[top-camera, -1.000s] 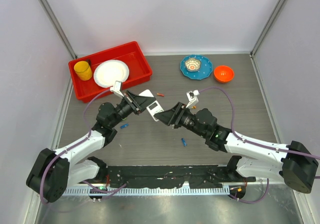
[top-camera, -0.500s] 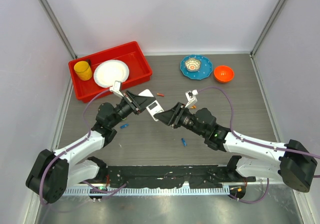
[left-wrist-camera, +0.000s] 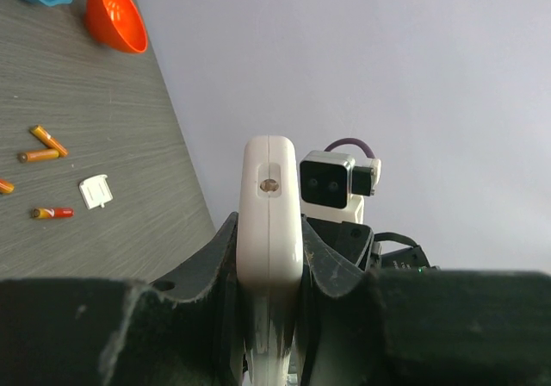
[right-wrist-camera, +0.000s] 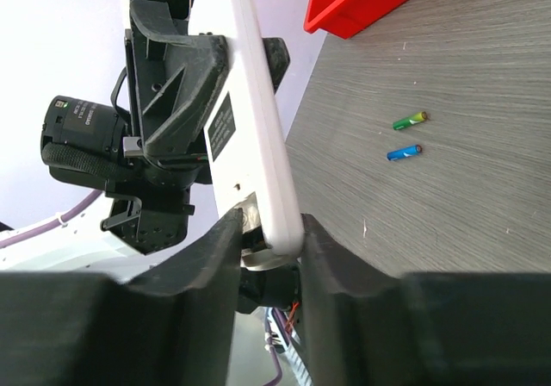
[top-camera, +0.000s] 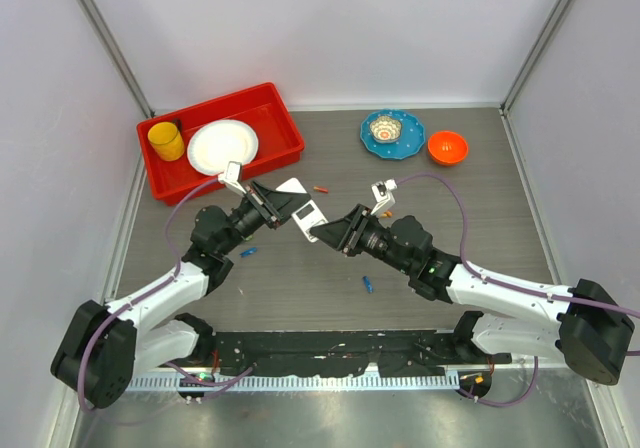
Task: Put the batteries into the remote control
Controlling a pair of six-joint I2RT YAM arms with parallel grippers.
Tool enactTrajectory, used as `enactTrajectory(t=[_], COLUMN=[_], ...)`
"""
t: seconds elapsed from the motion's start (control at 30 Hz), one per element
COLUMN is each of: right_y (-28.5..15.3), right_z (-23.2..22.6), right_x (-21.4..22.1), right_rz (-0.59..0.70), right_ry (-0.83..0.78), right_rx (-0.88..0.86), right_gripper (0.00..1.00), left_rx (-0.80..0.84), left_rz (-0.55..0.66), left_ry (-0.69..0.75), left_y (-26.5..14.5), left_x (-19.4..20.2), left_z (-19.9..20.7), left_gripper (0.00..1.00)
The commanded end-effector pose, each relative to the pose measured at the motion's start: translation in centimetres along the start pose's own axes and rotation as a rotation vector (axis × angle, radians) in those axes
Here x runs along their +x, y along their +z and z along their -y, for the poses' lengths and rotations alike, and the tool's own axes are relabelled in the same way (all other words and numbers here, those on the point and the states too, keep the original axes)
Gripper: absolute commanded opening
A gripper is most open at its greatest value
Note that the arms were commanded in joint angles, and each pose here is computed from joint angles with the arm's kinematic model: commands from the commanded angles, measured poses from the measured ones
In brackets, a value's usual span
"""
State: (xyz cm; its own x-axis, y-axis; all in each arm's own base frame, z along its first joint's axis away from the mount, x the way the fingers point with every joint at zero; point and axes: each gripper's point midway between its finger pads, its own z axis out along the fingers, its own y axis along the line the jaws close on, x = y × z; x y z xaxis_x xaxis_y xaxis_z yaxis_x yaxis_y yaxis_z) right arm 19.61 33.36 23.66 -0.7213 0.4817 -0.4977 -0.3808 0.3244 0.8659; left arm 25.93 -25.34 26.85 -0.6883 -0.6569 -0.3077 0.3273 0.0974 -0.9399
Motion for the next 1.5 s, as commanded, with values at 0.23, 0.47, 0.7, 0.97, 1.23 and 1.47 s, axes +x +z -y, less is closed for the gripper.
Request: enactTrajectory(t=[0.23, 0.47, 0.7, 0.97, 1.23, 1.47], right_y=[-1.1, -3.5, -7.9, -8.2, -6.3, -8.7], right_z=[-2.2, -4.0, 7.2, 14.9, 15.9, 17.9], right_x=[-3.0, -7.2, -11.4, -8.5, -0.8, 2.7], right_rz=[0.092, 0.17, 0.251, 0.096, -0.265, -0.411], right_ry=[-0.062, -0.233, -0.537, -0.649, -0.561, -0.519], right_rx=[-0.035, 0.027, 0.697, 0.928, 0.74, 0.795], right_gripper=[0.71, 0.77, 0.74, 0.72, 0.66, 0.55], left_rx=[0.018, -0.014, 0.019, 0.207, 0.188, 0.192], left_rz=[0.018, 0.018, -0.057, -0.314, -0.254, -0.246], left_ry=[0.033, 0.071, 0.12, 0.141, 0.143, 0.154], left_y=[-0.3, -0.6, -1.7, -4.2, -6.3, -7.0], left_x=[-0.1, 0.0, 1.1, 5.4, 5.8, 6.1], left_z=[0.2, -0.8, 0.1, 3.0, 1.8, 1.4], left_gripper=[0.0, 0.0, 0.0, 0.0, 0.0, 0.0])
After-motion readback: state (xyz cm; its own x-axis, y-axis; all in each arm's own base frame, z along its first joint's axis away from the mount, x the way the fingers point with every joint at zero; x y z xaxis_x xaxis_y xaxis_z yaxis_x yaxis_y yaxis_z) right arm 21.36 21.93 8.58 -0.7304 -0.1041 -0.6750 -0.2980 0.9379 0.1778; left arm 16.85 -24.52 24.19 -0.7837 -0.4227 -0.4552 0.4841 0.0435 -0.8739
